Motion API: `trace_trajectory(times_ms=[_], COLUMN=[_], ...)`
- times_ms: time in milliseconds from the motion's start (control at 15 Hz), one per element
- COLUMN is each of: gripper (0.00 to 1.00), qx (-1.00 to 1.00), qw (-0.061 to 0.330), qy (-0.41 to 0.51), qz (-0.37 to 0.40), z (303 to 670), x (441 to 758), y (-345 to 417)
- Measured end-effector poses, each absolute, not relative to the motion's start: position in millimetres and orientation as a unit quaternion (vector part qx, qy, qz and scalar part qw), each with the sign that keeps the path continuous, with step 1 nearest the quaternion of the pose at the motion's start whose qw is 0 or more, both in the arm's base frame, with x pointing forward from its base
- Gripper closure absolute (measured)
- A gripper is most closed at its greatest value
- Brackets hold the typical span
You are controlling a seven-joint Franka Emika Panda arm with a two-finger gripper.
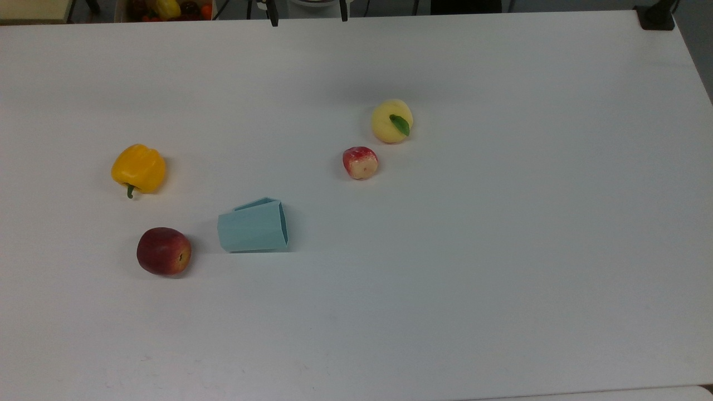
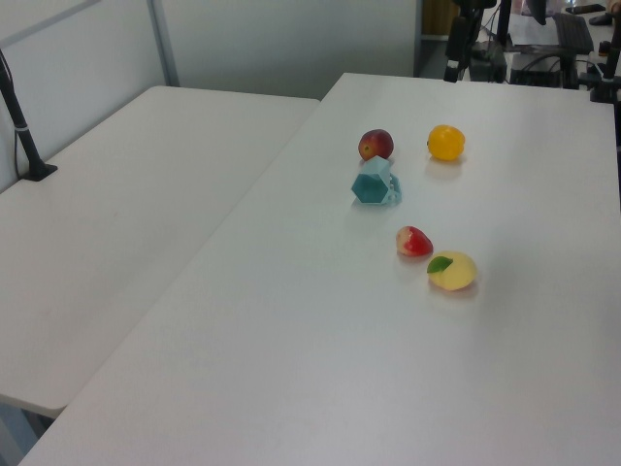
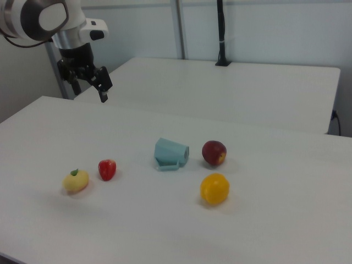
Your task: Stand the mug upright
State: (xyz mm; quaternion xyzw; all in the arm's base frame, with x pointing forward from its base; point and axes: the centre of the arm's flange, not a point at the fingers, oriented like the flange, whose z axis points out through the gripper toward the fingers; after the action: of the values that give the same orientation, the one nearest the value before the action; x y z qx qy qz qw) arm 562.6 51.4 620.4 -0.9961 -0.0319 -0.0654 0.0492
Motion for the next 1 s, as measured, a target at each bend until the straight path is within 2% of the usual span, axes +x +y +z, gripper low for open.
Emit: trace_trajectory(times_ms=[1000], gripper=[0.0], qx=[-0.996], qw=[0.045], qy=[-0.037], qz=[-0.061], z=[615.6], x=[561.8], y=[56.3])
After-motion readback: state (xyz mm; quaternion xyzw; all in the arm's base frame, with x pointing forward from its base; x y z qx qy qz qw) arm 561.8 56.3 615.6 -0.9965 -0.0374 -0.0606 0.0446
